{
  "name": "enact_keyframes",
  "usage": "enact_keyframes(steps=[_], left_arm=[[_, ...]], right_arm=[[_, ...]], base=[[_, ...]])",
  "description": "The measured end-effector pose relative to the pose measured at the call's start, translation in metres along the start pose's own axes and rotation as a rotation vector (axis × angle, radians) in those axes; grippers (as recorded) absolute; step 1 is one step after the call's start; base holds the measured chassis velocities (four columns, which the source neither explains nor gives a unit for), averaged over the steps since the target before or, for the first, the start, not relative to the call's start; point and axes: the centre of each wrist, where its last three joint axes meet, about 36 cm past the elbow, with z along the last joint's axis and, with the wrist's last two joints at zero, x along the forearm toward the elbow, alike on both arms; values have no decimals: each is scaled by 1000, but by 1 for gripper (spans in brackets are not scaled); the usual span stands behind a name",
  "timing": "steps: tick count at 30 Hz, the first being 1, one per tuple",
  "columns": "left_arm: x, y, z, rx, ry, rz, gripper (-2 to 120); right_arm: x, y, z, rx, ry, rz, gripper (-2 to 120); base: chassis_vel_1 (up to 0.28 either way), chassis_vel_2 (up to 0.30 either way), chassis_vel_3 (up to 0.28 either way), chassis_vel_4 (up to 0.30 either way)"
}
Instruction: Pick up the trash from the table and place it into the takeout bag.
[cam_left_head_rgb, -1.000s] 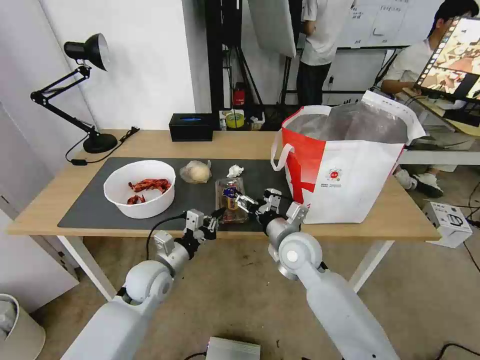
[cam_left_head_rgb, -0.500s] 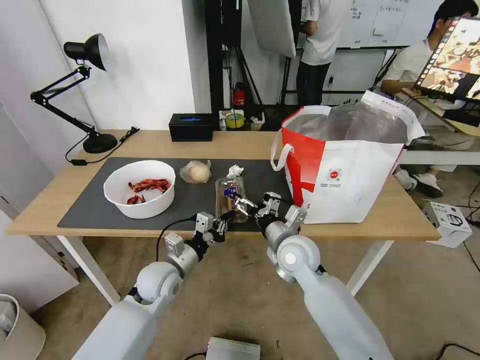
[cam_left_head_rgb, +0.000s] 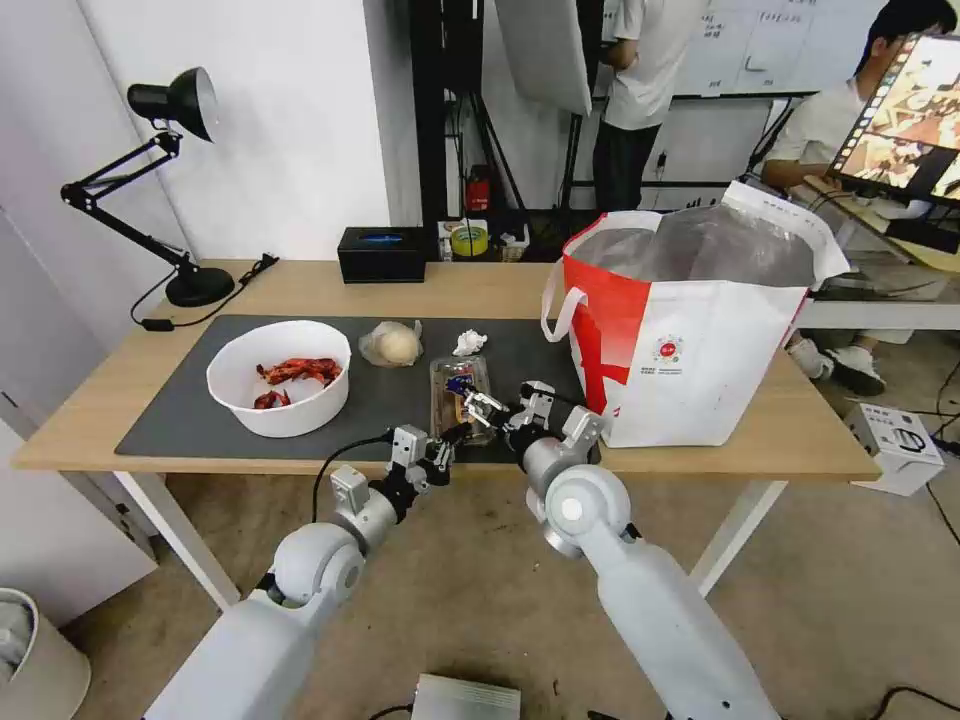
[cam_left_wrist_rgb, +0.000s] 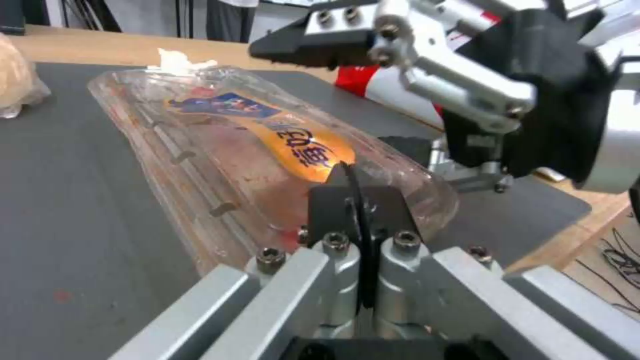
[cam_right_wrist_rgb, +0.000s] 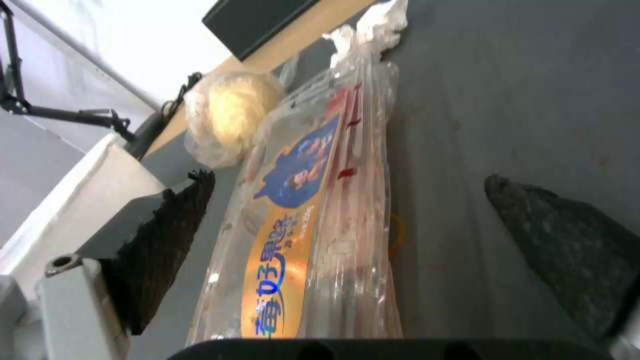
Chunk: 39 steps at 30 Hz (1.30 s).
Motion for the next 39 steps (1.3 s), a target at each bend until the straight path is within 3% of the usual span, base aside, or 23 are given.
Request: enact_keyframes(steps=[4, 6, 13, 19, 24, 27, 39], left_arm=[[0, 0, -1, 0, -1, 0, 0], [0, 0, -1, 1, -1, -1, 0], [0, 0, -2, 1, -1, -1, 0], [1, -2, -1, 3, 1, -1, 0], [1, -2, -1, 4, 0, -1, 0], [3, -2, -1, 1, 0, -4, 0], [8, -1, -4, 3, -1, -10, 0]], right_arm=[[-3, 3, 4, 4, 23, -6, 89], [-4, 5, 5, 6, 34, -9, 76], [-5, 5, 5, 9, 48, -6, 57], [-3, 2, 5, 11, 53, -1, 32], [-3, 1, 5, 11, 53, 1, 22], [-3, 2, 4, 7, 49, 2, 2], [-2, 0, 3, 14, 47, 10, 0]], base=[[0, 0, 0, 0], [0, 0, 0, 0], [0, 0, 0, 0], [0, 0, 0, 0], [0, 0, 0, 0], [0, 0, 0, 0], [0, 0, 0, 0]])
